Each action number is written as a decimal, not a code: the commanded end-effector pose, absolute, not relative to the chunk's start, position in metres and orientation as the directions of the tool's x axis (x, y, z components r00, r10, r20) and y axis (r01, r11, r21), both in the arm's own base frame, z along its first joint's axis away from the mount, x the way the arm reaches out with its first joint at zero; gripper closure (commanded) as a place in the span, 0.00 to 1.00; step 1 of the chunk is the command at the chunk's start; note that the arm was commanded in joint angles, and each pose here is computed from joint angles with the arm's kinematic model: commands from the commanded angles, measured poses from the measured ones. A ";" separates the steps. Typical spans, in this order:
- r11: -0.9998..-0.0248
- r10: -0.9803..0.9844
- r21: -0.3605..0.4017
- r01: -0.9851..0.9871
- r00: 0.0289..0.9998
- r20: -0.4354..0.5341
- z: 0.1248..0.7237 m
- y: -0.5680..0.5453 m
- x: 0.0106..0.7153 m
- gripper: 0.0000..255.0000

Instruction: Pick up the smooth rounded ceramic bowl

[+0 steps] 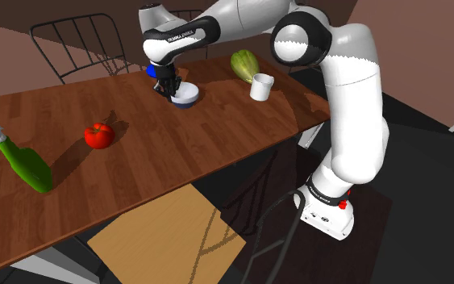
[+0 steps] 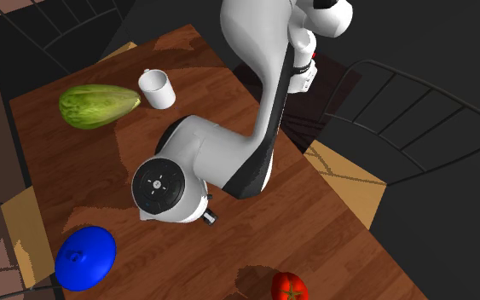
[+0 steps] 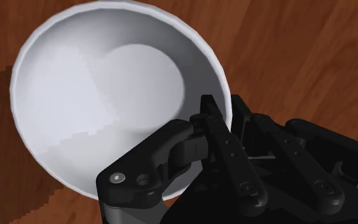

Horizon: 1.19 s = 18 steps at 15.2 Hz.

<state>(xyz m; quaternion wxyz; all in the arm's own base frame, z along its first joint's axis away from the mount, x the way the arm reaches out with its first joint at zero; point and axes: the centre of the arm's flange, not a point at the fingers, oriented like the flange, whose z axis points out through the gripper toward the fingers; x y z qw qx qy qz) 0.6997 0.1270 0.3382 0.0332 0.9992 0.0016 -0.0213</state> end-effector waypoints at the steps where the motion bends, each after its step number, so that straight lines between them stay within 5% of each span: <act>1: -0.998 0.002 0.066 0.005 0.999 -0.044 0.337 0.127 0.699 1.00; 18: -0.998 0.001 0.066 0.004 0.999 -0.044 0.411 0.127 0.700 1.00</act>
